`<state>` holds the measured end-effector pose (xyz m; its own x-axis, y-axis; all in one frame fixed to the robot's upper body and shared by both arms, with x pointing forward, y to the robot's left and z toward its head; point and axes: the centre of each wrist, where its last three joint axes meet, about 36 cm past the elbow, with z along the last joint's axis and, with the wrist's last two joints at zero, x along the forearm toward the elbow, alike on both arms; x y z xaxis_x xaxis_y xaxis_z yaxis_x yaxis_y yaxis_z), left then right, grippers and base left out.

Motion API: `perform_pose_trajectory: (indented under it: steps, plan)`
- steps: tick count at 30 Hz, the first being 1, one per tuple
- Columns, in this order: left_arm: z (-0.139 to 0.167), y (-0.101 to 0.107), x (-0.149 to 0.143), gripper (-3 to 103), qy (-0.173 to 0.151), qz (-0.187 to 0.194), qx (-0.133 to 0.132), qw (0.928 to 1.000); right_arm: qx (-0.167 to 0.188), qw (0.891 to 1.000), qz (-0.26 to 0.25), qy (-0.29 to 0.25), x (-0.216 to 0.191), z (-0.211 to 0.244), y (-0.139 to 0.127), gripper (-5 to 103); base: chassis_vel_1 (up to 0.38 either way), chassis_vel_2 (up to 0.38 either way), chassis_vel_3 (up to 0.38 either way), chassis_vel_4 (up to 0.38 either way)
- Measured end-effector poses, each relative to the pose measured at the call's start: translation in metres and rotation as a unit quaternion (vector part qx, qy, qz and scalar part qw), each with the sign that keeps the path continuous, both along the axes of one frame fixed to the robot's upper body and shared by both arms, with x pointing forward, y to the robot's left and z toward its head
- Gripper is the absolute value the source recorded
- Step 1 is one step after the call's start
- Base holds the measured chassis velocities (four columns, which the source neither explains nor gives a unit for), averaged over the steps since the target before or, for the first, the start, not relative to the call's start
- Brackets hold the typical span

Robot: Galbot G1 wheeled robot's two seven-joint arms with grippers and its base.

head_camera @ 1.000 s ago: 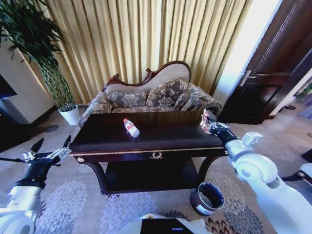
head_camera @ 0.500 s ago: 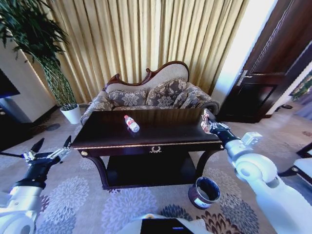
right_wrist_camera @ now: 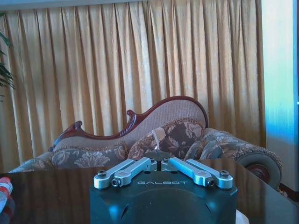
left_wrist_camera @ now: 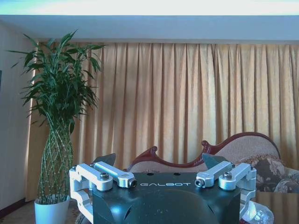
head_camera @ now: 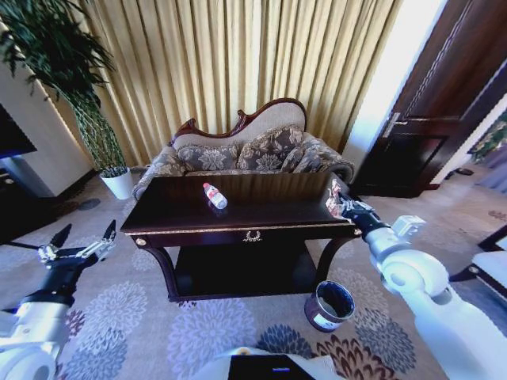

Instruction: Move to the front of the table and place the trash on the table into the trash bin.

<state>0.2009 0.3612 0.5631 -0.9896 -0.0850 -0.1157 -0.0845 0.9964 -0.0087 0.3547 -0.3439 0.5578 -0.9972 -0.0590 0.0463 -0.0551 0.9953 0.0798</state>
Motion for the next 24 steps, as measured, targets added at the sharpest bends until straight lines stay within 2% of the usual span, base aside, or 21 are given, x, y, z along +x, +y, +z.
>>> perform_pose_trajectory:
  steps: [11, 24]
  plan:
    - [-0.001, -0.001, 0.000, 100, 0.000, 0.000, -0.001, 1.0000, -0.007, 1.000, -0.008, 0.002, 0.001, -0.007, -0.002, 0, 0.007, -0.011, -0.012, 0.010]
    - [-0.001, -0.001, 0.001, 100, -0.001, -0.002, -0.002, 1.0000, -0.026, 0.995, -0.067, 0.075, -0.002, -0.052, -0.020, 0, 0.000, 0.000, 0.000, 0.000]
